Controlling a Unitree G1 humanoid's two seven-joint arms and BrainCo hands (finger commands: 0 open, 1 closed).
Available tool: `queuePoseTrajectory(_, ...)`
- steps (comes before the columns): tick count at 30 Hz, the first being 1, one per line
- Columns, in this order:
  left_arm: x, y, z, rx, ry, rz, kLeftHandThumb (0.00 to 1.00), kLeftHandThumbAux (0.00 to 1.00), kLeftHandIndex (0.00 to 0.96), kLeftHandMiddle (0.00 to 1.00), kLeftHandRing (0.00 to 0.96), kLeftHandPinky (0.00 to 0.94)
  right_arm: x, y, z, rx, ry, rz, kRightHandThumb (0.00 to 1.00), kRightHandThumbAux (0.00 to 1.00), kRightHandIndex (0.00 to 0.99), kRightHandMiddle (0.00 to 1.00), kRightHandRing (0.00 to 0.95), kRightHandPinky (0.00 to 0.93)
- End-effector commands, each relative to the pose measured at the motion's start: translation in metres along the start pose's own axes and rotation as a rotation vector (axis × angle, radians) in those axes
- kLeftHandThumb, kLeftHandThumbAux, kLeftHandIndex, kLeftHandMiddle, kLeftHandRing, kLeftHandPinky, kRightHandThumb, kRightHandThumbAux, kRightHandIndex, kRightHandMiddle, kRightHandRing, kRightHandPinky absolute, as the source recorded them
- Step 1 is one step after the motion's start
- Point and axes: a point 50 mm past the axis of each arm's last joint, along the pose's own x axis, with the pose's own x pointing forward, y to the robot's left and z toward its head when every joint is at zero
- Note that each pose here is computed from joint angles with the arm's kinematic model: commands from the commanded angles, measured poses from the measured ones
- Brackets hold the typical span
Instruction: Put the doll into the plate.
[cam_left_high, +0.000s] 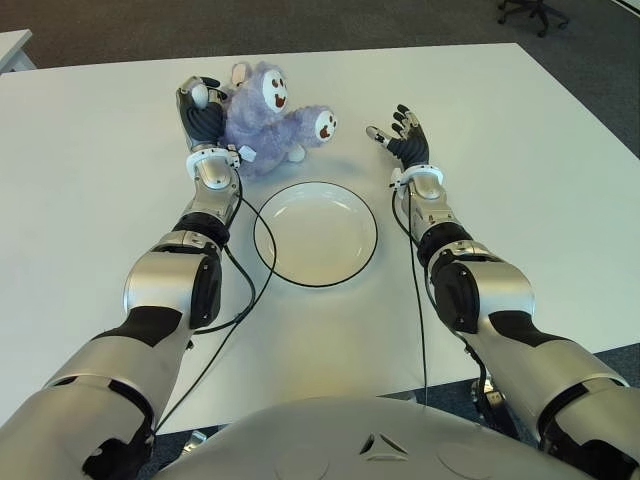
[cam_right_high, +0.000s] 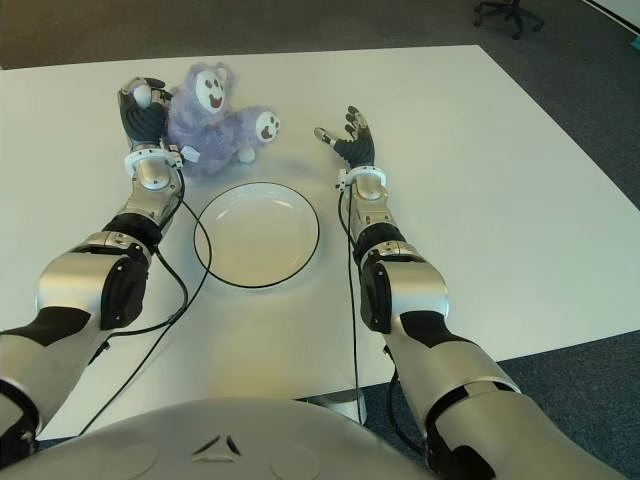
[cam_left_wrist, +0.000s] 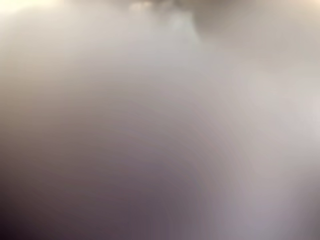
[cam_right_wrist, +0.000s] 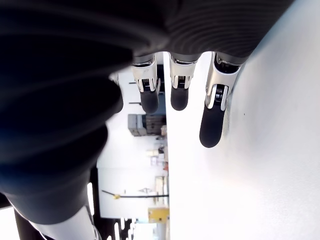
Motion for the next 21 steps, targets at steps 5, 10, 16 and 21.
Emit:
queuePoseTrajectory(5,-0.0009,-0.0010,-0.0035,0.015,0.044,0.039,0.728,0.688,0.445,0.849,0.855,0.852,-0.0153,-0.0033,-0.0423,0.021,0.168,-0.016,0.179,0.838,0.039,0.000,0.000,0.000)
queuePoseTrajectory(10,-0.0011,-0.0013,-0.0032,0.027,0.044,0.058,0.730,0.694,0.444,0.867,0.874,0.877,-0.0153,-0.0030,-0.0421,0.024,0.166,-0.015,0.180,0.850,0.045,0.000,0.000,0.000)
queuePoseTrajectory(16,-0.0005,-0.0032,-0.0022,0.020,0.065,0.081,0.740,0.694,0.443,0.872,0.881,0.873,-0.0152,-0.0026,-0.0420,0.015,0.165,-0.012,0.160,0.859,0.041,0.000,0.000,0.000)
queuePoseTrajectory(21,-0.0002,-0.0041,-0.0023,0.003,0.085,0.089,0.746,0.693,0.443,0.873,0.881,0.868,-0.0152,-0.0027,-0.0420,0.012,0.164,-0.011,0.155,0.854,0.036,0.000,0.000,0.000)
